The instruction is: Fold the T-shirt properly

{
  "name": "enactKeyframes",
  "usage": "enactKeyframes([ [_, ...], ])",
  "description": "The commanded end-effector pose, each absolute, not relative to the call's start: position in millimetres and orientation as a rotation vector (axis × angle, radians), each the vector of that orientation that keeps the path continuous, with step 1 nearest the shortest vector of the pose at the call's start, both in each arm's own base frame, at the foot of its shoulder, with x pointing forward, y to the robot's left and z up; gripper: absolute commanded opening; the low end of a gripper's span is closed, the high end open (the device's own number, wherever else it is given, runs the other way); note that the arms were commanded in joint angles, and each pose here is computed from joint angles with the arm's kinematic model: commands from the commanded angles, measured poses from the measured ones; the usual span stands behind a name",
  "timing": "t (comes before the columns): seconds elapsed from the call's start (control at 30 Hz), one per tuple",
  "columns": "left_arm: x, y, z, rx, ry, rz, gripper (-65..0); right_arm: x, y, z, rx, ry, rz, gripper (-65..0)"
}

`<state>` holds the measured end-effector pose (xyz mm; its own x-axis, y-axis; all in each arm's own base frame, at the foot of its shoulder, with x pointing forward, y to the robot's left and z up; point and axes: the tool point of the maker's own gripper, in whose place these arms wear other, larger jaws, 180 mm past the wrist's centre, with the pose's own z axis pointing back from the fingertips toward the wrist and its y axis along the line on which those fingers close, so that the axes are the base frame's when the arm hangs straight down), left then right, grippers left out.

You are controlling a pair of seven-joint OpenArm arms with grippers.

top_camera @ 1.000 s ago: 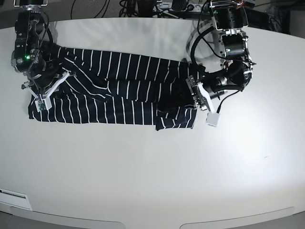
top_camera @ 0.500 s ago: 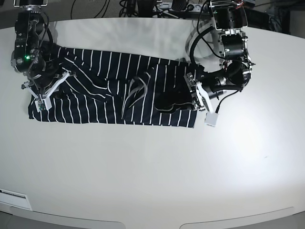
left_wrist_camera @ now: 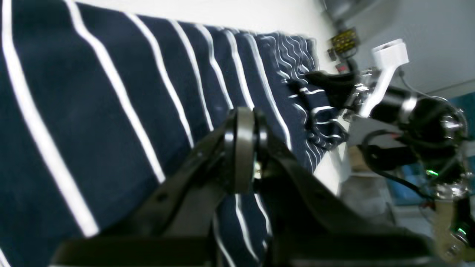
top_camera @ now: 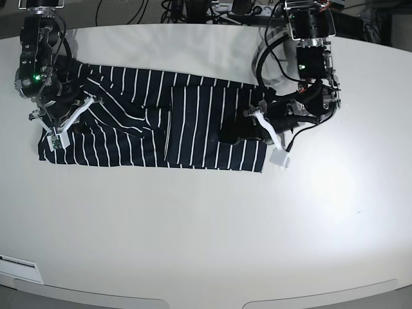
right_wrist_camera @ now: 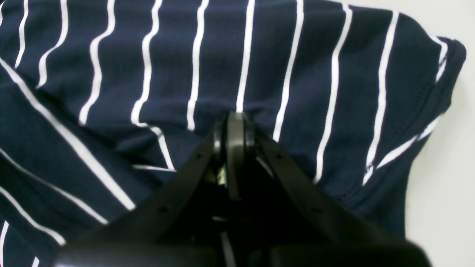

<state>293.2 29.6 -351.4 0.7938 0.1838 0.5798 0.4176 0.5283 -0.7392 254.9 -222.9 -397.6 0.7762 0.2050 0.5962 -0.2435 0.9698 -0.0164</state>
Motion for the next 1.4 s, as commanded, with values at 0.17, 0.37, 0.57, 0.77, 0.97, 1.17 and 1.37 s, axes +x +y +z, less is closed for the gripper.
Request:
enactKeyframes([
  [0.17,302,49,-391,-0.725,-0.635,-0.147,-65.0,251,-230,-398,0.037,-0.596,0.246,-62.2],
  [0.37,303,67,-400,-0.645,-0.624,-0.134,-65.0,289,-217,-333,0.017,-0.782,0.336,-37.7],
  [0.57,303,108,-415,-0.494,-0.570,-0.088,-65.0,311,-263,-259,-0.189,-0.963,0.221,-37.7],
  [0.77,305,125,-412,-0.464,-0.555,-0.095,-65.0,295,-297,-294,-0.009,-0.870,0.016,-37.8],
  [0.97,303,120,-411,-0.491,-0.547,-0.098,-65.0,275,-288,-353,0.384,-0.701,-0.125,-37.7],
  [1.17,302,118,-411,-0.498,-0.543,-0.109,-65.0,258,-263,-362,0.657,-0.617,-0.119,-37.8],
  [1.37,302,115,-409,-0.519,-0.545,-0.104,-65.0,255,-230,-349,0.820,-0.621,-0.043,-37.8],
])
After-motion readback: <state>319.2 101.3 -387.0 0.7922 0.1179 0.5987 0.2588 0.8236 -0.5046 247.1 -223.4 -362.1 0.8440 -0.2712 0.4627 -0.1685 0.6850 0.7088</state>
